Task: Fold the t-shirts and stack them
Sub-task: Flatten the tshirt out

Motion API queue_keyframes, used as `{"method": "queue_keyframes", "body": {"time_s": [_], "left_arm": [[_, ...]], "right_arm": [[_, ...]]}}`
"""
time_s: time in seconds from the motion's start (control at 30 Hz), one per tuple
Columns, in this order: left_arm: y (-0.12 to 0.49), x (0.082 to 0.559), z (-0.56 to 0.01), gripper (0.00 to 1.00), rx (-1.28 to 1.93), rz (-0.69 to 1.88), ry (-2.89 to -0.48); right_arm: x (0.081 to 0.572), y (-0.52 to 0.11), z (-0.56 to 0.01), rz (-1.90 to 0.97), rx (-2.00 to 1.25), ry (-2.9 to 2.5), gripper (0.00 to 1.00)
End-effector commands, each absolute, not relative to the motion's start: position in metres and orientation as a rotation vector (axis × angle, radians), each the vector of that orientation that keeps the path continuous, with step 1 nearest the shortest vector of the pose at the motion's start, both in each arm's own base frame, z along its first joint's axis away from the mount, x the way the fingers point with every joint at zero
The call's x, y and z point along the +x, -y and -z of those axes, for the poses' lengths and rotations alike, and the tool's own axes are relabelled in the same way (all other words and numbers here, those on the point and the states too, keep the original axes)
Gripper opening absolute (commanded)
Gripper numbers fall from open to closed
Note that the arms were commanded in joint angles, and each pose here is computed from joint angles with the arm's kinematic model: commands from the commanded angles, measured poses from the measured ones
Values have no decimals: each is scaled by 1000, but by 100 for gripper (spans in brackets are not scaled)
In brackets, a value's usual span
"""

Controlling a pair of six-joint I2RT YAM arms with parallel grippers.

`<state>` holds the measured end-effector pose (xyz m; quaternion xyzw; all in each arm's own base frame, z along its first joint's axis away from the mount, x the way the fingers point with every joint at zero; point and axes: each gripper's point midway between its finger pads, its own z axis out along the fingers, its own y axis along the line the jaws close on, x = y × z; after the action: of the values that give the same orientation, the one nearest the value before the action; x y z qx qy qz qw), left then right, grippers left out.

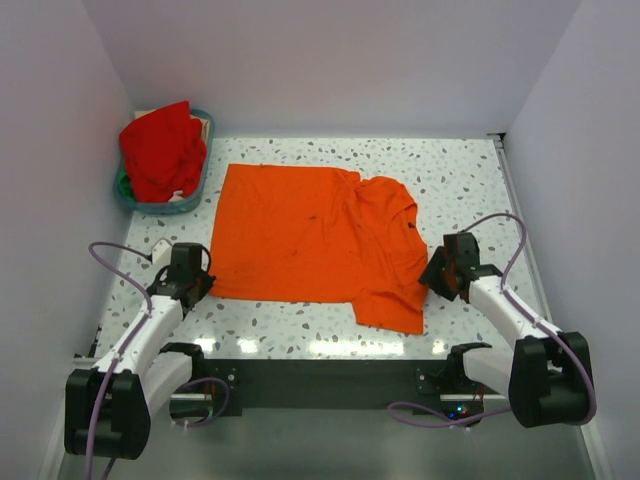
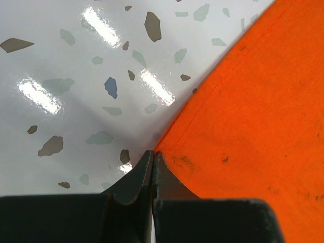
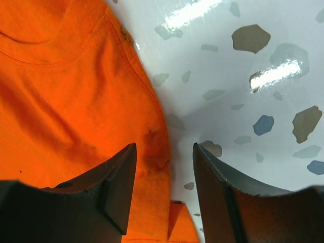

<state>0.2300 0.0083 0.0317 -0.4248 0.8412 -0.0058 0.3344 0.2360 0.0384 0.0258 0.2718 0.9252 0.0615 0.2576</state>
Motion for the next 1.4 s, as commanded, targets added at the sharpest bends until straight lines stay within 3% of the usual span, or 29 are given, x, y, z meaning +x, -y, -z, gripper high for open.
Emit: {"method": "queue_keyframes", "body": {"time_s": [0.0, 0.2, 0.27, 0.37, 0.4, 0.47, 0.53, 0.77, 1.2, 1.37], "left_arm": [[-9, 240, -41, 0, -1087, 35, -2166], [-7, 238, -34, 0, -1089, 49, -2176], [-6, 239, -35, 0, -1087, 57, -2172], [-3, 243, -38, 0, -1072, 80, -2170], [-3, 244, -40, 0, -1064, 86, -2170], [-2, 251, -53, 0, -1033, 99, -2159], [-2, 262, -77, 0, -991, 118, -2120], [-3, 283, -185, 0, -877, 200, -1931], [2, 255, -447, 0, -677, 410, -1464], [4, 253, -496, 0, -637, 442, -1385]], "right_arm": [[235, -44, -28, -220, 803, -2487, 52], [234, -54, -15, -294, 844, -2496, 45], [236, -56, -10, -304, 856, -2505, 38], [247, -62, -18, -354, 852, -2484, 22], [248, -61, -21, -342, 850, -2492, 9], [263, -60, -47, -345, 811, -2439, 0], [267, -56, -69, -324, 793, -2412, 0], [291, -36, -224, -284, 665, -2123, 0], [238, -18, -437, -336, 539, -1721, 0], [237, -17, -495, -349, 496, -1611, 0]]}}
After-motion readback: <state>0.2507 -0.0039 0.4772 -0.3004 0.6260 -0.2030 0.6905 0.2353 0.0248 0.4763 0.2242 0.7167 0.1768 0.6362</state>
